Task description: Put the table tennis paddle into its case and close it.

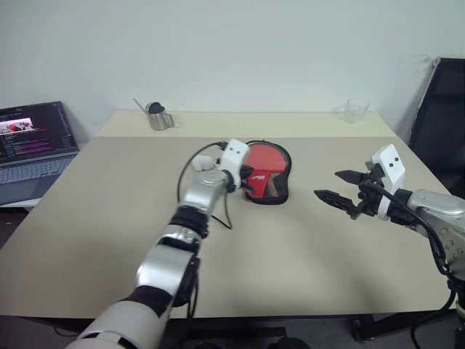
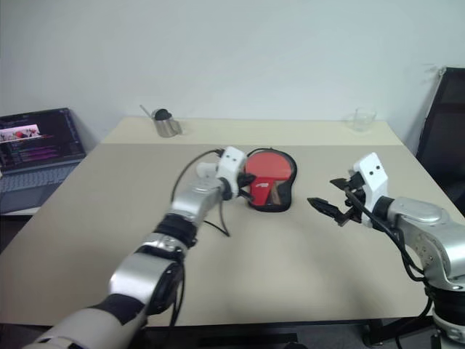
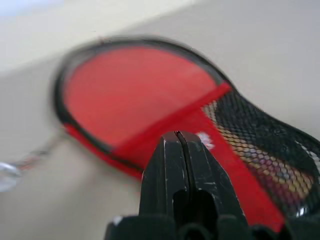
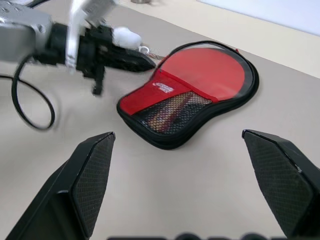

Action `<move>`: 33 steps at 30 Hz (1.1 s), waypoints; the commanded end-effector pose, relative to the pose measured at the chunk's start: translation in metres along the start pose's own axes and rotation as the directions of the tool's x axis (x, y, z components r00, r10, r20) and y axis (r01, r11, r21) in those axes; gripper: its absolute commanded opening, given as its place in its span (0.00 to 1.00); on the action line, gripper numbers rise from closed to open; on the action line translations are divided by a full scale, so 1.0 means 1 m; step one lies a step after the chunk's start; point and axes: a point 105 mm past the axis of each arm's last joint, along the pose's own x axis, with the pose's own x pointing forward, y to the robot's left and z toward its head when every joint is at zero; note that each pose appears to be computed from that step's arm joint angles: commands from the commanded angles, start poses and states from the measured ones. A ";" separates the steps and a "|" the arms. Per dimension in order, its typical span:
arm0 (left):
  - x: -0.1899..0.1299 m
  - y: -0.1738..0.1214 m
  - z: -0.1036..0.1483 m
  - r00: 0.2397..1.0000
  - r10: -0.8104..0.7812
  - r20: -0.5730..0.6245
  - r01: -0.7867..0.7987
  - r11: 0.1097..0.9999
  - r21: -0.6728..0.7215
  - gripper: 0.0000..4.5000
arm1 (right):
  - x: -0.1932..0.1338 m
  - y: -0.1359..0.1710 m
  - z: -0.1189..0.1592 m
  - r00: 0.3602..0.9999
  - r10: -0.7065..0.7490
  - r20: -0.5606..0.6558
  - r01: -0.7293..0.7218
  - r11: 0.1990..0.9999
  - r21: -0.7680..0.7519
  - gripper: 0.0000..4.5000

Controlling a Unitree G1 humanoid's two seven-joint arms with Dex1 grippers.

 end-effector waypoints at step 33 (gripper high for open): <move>-0.153 0.024 0.017 0.956 -0.279 0.088 0.272 0.959 0.084 0.99 | 0.138 -0.014 -0.053 0.973 -0.169 -0.156 0.226 0.830 0.511 1.00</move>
